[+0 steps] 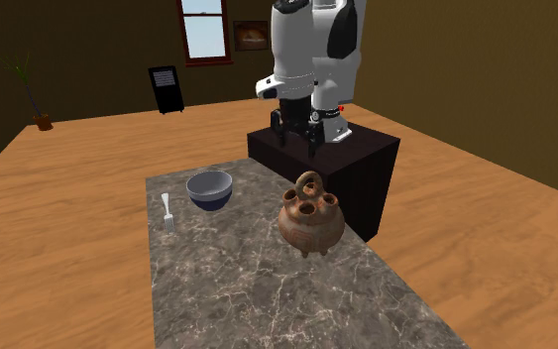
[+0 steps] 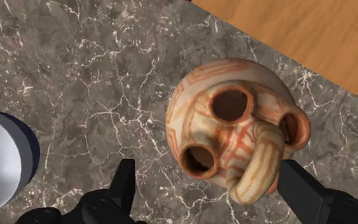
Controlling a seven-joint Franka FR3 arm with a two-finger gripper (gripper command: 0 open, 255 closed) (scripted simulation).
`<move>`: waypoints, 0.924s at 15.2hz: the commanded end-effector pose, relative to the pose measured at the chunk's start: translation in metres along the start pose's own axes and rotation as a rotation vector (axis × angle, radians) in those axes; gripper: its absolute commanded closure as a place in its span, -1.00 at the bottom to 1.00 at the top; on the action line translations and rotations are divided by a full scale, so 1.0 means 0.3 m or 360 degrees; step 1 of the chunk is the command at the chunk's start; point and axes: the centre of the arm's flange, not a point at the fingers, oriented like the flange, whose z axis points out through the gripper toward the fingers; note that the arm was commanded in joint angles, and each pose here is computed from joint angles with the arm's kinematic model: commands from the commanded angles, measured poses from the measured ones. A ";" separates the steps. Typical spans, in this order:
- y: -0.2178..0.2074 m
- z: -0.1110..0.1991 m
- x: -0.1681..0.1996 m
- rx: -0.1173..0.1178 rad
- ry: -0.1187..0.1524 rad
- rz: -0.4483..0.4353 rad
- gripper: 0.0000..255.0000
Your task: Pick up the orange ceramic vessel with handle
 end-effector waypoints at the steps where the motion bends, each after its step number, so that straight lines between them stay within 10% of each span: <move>1: -0.055 0.036 0.059 0.0006 0.0005 -0.0004 -1.00; 14: -0.150 0.218 0.163 0.0013 0.0012 -0.0012 -1.00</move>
